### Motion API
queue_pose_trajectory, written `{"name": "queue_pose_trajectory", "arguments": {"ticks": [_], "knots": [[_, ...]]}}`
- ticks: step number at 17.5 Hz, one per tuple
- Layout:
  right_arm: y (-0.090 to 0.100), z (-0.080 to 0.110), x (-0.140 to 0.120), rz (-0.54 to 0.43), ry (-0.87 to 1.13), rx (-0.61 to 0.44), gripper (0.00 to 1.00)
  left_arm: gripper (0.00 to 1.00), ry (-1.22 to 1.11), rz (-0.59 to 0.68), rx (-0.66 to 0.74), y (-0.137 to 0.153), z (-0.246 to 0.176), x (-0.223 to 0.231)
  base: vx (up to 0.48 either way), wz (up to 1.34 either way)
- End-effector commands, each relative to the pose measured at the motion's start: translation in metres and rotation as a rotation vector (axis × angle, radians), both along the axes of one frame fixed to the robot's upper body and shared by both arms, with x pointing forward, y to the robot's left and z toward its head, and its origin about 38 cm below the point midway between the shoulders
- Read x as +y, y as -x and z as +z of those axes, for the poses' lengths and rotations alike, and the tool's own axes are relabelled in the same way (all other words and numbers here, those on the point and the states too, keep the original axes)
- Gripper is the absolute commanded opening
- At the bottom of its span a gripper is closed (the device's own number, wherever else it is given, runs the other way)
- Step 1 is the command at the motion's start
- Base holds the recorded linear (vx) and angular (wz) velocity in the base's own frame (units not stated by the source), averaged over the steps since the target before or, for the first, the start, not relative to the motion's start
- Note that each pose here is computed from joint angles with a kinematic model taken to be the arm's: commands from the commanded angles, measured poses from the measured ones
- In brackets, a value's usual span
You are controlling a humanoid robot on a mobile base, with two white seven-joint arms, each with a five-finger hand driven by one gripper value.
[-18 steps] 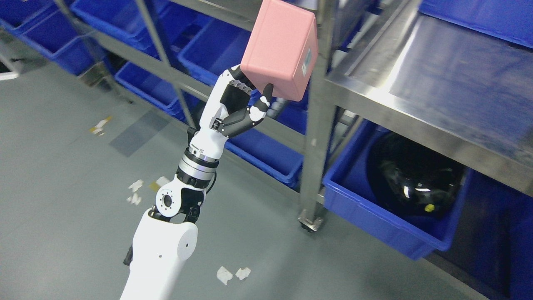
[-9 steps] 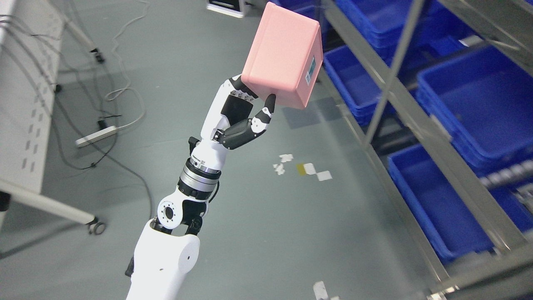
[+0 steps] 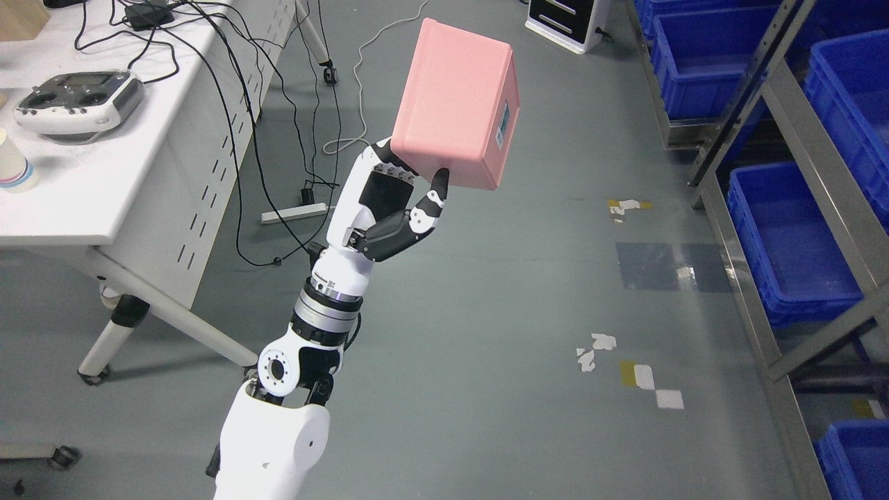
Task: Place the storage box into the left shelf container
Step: 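Hold the pink box raised in the left hand while the robot turns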
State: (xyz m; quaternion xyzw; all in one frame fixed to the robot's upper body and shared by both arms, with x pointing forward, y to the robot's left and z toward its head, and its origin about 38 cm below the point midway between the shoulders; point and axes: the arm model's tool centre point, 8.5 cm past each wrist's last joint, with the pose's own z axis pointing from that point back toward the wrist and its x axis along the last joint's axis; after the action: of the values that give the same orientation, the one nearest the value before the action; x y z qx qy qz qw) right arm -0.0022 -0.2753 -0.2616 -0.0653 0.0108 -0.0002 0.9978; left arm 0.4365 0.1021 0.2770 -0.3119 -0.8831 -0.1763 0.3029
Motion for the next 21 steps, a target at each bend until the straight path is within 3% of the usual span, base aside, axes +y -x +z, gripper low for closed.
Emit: {"name": "queue_pose_trajectory", "arguments": {"ticks": [1,21], "knots": [[-0.0001,0.0008,-0.0113,-0.002,0.017,-0.009,1.0,0.01,-0.004,0.017,-0.007,0.0021,-0.0008,0.0097,0.482,0.16],[-0.0001,0.0008,-0.0113,-0.002,0.017,-0.009,1.0,0.02,0.0,0.018,-0.004,0.0047,-0.0046,0.0107,0.532,-0.13]]}}
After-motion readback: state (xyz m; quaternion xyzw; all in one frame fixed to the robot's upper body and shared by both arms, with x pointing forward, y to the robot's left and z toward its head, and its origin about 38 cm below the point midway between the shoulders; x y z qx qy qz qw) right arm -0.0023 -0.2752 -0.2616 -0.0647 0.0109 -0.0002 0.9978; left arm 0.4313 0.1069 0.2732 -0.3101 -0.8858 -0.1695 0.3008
